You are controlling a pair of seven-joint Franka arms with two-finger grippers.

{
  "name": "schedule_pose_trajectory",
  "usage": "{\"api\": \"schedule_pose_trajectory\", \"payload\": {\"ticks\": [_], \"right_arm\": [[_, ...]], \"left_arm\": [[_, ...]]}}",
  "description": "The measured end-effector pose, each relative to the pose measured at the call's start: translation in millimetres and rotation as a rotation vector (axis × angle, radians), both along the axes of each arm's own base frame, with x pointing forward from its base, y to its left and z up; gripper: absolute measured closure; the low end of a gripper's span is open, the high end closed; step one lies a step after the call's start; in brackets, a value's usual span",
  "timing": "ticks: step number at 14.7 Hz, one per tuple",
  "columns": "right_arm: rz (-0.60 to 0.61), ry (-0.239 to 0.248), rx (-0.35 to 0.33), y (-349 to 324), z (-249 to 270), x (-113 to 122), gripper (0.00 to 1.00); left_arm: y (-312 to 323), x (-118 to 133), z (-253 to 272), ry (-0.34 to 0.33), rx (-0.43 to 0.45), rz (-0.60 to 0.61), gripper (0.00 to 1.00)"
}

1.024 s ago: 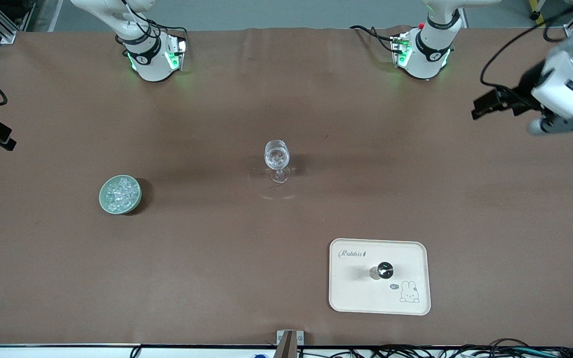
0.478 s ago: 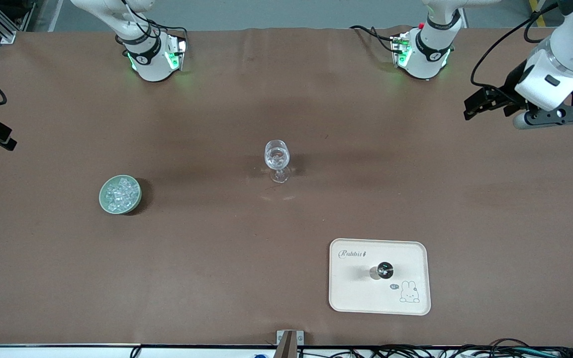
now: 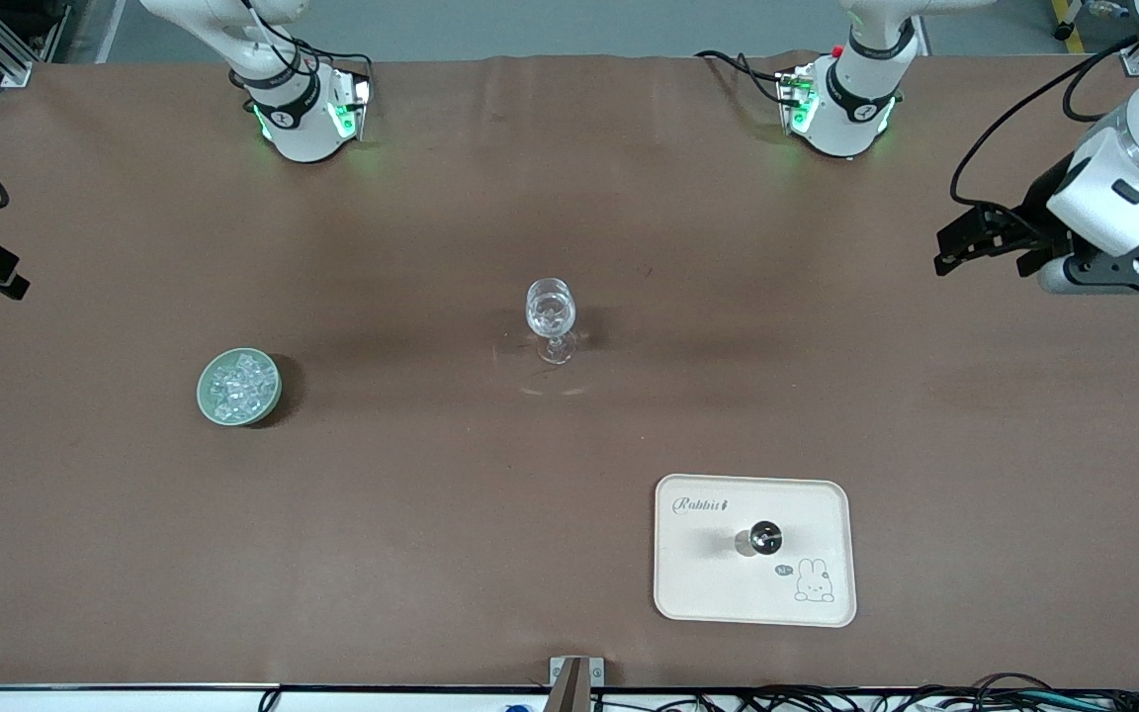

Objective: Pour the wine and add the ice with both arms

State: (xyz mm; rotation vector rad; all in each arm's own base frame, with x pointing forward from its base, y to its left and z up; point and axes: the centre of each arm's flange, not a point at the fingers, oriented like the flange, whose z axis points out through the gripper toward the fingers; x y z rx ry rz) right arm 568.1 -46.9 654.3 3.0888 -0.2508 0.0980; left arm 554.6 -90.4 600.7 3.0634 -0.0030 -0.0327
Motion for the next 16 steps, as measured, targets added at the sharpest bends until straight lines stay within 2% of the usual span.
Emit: {"api": "schedule_pose_trajectory", "payload": {"ticks": [4, 9, 16], "right_arm": [[-0.006, -0.001, 0.022, 2.5, -0.2, 0.1, 0.00], [-0.008, -0.001, 0.023, 2.6, -0.2, 0.1, 0.00], [-0.006, -0.001, 0.024, 3.5, -0.3, 0.2, 0.00]], "left_arm": [[1.1, 7.8, -5.3, -0.001, 0.004, 0.000, 0.00], [2.5, 10.6, -7.8, -0.031, 0.069, -0.014, 0.01], [-10.3, -5.2, -8.2, -0.031, 0.076, -0.039, 0.01]]}}
